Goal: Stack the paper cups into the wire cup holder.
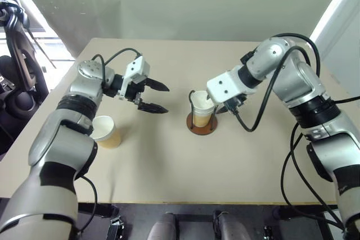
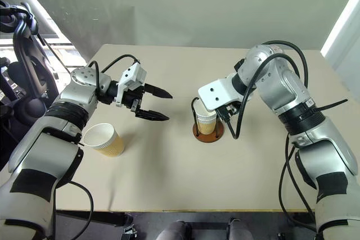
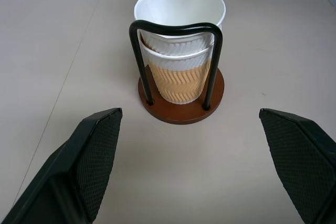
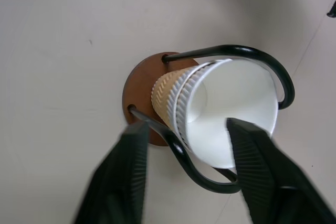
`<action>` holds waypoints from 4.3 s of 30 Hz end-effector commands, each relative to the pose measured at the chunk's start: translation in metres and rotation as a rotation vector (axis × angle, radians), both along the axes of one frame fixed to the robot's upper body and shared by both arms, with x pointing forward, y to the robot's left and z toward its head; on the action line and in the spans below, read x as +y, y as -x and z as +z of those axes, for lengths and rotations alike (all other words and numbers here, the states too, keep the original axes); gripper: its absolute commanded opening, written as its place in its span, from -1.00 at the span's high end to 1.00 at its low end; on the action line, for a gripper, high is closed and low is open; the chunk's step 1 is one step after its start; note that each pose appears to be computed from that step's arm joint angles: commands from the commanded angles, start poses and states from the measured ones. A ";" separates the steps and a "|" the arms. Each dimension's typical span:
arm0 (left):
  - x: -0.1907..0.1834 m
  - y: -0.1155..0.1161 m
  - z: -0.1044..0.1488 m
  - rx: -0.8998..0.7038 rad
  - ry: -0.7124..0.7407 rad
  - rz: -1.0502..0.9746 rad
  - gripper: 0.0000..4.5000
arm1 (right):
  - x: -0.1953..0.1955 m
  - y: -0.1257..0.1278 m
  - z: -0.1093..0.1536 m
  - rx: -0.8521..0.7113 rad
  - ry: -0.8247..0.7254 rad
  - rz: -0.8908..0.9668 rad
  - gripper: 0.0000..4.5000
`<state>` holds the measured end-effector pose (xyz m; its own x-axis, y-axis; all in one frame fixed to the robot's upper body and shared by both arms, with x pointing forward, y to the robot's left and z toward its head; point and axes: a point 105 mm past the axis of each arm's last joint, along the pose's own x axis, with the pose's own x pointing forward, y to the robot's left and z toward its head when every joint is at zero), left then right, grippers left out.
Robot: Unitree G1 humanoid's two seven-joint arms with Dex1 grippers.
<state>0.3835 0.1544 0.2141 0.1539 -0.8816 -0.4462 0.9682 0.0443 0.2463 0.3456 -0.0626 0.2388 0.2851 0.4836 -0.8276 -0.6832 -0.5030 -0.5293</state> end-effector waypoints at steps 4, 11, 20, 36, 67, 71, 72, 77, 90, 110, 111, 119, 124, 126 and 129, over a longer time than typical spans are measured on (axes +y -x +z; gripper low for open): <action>-0.003 -0.001 0.021 -0.025 0.034 -0.013 -1.00 | 0.002 -0.004 0.058 0.011 -0.318 -0.117 -0.02; 0.003 -0.001 0.074 -0.166 -0.016 0.014 -1.00 | -0.032 0.025 0.087 0.182 -0.558 -0.243 -0.02; 0.052 0.042 0.051 -0.202 -0.589 -0.098 -1.00 | -0.052 0.030 0.101 0.175 -0.624 -0.296 -0.02; 0.135 0.095 0.018 -0.183 -1.069 -0.171 -1.00 | -0.068 0.023 0.097 0.188 -0.589 -0.321 -0.02; 0.136 0.094 -0.032 -0.159 -1.060 -0.256 -0.45 | -0.064 0.029 0.088 0.286 -0.687 -0.261 -0.03; 0.132 0.091 -0.035 -0.170 -1.047 -0.273 0.21 | -0.070 0.044 0.079 0.407 -0.705 -0.198 -0.03; 0.130 0.090 -0.035 -0.175 -1.043 -0.277 0.35 | -0.072 0.046 0.078 0.407 -0.704 -0.176 -0.03; 0.126 0.089 -0.037 -0.177 -1.025 -0.288 0.99 | -0.073 0.051 0.076 0.418 -0.691 -0.120 -0.03; 0.091 0.051 -0.011 -0.321 -0.939 -0.297 0.99 | -0.073 0.048 0.053 0.401 -0.689 -0.040 -0.03; -0.016 0.001 0.095 -0.673 -0.851 -0.316 0.99 | -0.106 0.023 0.034 0.344 -0.651 -0.142 -0.03; -0.019 0.000 0.098 -0.684 -0.851 -0.317 0.99 | -0.107 0.022 0.033 0.343 -0.652 -0.143 -0.03; -0.054 0.004 0.114 -0.723 -0.822 -0.368 0.99 | -0.116 0.018 0.032 0.323 -0.659 -0.156 -0.03; -0.083 0.010 0.121 -0.766 -0.789 -0.436 0.99 | -0.124 0.018 0.030 0.314 -0.638 -0.178 -0.03; -0.093 0.013 0.123 -0.780 -0.769 -0.458 0.99 | -0.126 0.018 0.031 0.313 -0.638 -0.185 -0.03; -0.104 0.015 0.122 -0.795 -0.757 -0.489 0.99 | -0.128 0.018 0.030 0.313 -0.637 -0.192 -0.03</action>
<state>0.3753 0.0559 0.3206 0.3352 -0.4704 -0.8163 0.4454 -0.6844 0.5773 0.3306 -0.1905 0.2553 0.2020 0.8592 -0.4700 -0.9152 -0.0052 -0.4029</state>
